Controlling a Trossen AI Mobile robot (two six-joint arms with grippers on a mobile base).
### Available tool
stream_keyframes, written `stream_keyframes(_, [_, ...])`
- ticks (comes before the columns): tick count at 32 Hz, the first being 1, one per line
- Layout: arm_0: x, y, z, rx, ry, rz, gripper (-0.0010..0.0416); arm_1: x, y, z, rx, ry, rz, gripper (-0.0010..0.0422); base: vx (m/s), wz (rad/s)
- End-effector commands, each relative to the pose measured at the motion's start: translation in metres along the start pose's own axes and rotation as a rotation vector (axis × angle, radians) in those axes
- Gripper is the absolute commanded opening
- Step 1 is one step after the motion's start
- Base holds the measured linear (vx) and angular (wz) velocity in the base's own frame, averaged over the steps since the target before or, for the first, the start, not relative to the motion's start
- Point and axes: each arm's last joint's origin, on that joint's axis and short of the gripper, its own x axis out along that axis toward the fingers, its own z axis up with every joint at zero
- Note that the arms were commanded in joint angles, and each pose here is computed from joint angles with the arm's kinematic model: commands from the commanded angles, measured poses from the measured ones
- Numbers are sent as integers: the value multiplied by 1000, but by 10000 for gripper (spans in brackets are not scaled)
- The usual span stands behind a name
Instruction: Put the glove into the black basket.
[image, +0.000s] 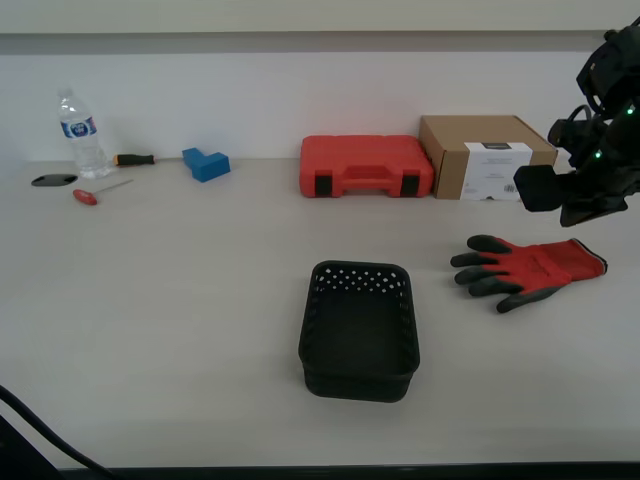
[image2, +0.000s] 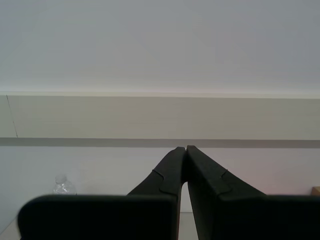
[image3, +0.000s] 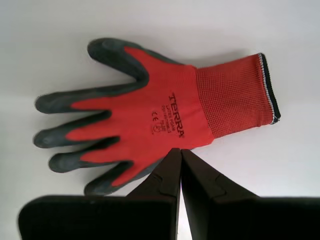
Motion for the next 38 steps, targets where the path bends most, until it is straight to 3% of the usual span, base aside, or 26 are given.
stream_keyframes(1, [16,0,9,-16,39,5,3,0,0,1,1,-7,1,0,0,0])
stream_keyframes(3, [30,0,17,-15,89,19,12,0,0,1,1,-7,1,0,0,0])
stream_keyframes(7, [47,-2,30,-70,114,31,98,0,0,1,1,-6,1,0,0,0])
stream_keyframes(9, [49,-14,36,-53,96,18,188,0,0,1,1,-7,1,0,0,0])
stream_keyframes(12, [49,-32,34,-7,100,13,254,0,0,1,1,-7,1,0,0,0])
stream_keyframes(14, [53,-41,30,-8,112,11,275,0,0,1,1,-7,1,0,0,0])
stream_keyframes(21, [75,-42,21,-7,144,54,237,0,0,1,1,-7,1,0,0,0])
stream_keyframes(38, [125,-38,4,-20,250,53,224,0,0,1,1,-6,2,0,0,0])
